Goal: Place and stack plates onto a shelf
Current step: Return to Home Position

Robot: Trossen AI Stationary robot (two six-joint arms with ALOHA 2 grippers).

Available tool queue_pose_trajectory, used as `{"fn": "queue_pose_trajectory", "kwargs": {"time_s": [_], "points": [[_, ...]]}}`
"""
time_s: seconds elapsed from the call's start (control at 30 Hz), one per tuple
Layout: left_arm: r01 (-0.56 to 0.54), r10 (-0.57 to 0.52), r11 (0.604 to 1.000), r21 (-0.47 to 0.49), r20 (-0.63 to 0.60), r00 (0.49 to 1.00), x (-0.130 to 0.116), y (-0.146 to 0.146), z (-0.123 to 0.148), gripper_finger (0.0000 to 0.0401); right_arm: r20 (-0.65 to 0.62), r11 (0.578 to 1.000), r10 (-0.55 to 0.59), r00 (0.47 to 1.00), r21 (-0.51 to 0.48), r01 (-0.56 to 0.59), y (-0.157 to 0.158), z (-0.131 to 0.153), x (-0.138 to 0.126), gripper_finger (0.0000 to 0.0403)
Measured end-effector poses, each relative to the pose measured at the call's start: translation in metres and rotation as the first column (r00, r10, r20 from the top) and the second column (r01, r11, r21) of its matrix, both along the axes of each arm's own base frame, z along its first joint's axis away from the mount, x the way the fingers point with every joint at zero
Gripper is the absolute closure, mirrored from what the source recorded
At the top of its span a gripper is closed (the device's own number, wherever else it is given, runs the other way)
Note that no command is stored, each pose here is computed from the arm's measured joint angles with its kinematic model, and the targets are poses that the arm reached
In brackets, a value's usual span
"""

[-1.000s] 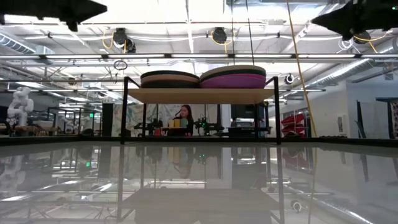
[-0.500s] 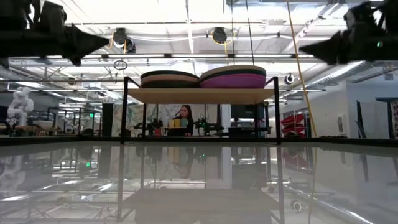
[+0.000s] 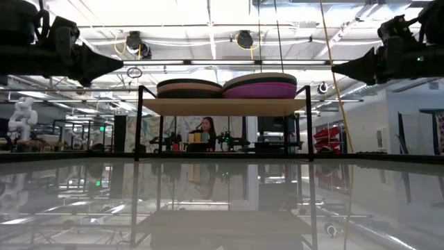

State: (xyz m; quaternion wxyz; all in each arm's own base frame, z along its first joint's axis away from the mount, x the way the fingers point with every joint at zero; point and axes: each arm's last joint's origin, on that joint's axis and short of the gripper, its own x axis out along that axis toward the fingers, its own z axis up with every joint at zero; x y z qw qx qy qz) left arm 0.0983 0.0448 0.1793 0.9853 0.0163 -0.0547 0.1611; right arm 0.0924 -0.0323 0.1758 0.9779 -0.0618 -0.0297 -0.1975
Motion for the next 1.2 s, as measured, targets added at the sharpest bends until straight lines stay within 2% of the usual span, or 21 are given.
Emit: {"fn": "queue_pose_trajectory", "kwargs": {"time_s": [0.2,0.5,1.2], "points": [[0.005,-0.004,0.999,-0.039,0.009,1.0,0.0,0.0,-0.0004,0.0387,-0.016,1.0,0.0,1.0,0.004,0.0,0.0,-0.0016,0.0001,0.0403],[-0.001,0.001,1.0,0.0,-0.003,1.0,0.0,0.0,-0.0003,0.0387,-0.015,1.0,0.002,1.0,0.002,-0.002,0.0,-0.0015,0.0001,0.0403],[0.0,0.0,1.0,-0.003,0.001,1.0,0.0,0.0,0.0002,0.0387,-0.015,1.0,0.003,1.0,0.001,-0.003,0.0001,-0.0015,0.0001,0.0403]]}}
